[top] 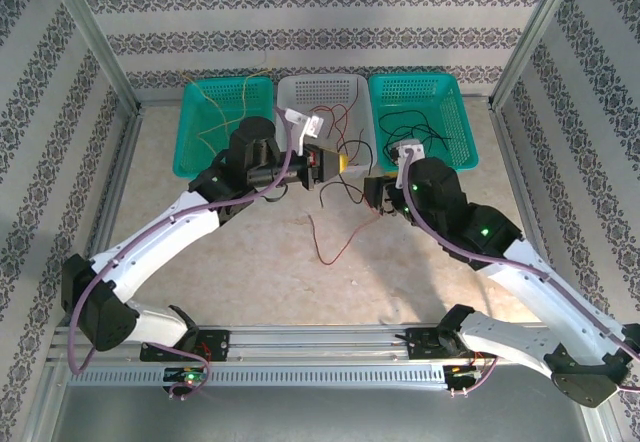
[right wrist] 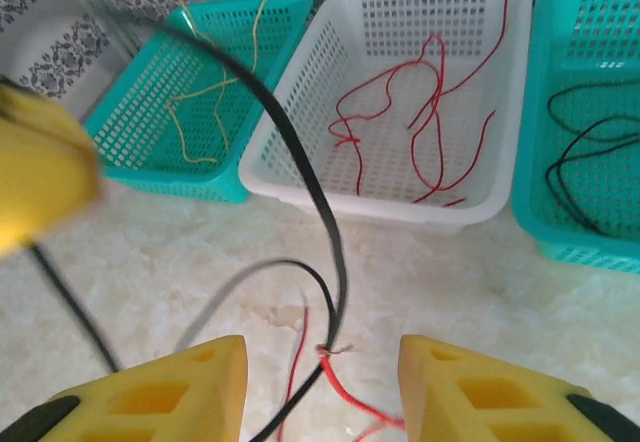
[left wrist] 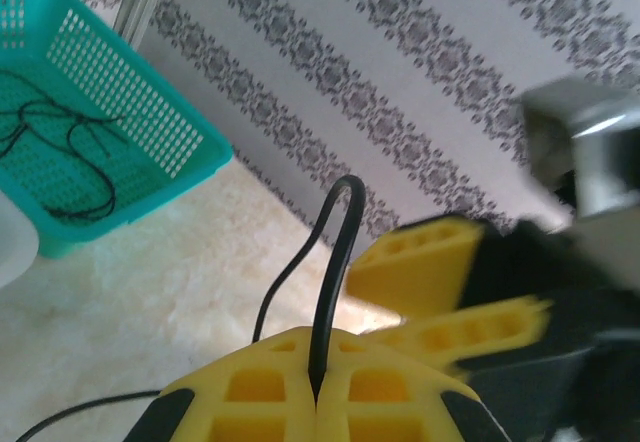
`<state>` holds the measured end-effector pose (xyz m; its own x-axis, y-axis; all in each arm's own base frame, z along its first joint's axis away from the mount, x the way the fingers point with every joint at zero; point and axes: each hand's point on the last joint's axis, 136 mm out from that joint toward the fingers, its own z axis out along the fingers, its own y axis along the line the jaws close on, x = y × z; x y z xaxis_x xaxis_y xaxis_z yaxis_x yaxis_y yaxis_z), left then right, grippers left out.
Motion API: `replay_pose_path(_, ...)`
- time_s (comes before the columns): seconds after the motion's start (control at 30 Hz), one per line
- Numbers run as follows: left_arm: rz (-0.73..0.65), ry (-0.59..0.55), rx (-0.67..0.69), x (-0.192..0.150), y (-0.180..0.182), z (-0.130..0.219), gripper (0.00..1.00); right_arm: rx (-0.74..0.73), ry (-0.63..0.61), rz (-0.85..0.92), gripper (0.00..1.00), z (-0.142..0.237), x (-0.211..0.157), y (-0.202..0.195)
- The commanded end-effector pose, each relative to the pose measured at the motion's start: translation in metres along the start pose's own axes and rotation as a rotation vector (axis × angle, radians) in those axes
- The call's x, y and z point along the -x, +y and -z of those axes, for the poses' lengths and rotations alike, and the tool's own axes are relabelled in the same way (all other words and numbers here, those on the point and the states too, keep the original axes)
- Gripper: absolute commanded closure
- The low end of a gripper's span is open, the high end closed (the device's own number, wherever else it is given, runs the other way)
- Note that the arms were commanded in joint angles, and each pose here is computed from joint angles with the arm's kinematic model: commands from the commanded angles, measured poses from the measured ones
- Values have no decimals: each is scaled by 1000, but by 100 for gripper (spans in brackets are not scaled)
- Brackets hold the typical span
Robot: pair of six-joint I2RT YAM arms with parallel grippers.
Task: Untangle the cables
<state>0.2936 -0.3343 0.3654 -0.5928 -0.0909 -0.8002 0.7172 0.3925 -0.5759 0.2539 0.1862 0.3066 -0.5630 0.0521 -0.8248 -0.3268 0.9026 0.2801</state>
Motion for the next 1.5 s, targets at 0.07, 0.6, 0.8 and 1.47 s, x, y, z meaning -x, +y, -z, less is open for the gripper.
replay_pose_path(0.07,-15,-147,-85,44,-38,20,100,-1,77,-117,59,-39,-39,-13)
replay_pose_path(0.6,87,-240,-141,66,-33,49,100,65,65,-305,60,-28,-54,-31)
replay_pose_path(0.8,127,-224,-257,63,-41,50,100,173,-38,-276,44,3,3,-3)
replay_pose_path(1.47,93,-199,-383,71,-75,63,100,233,-1,-278,76,-71,26,17)
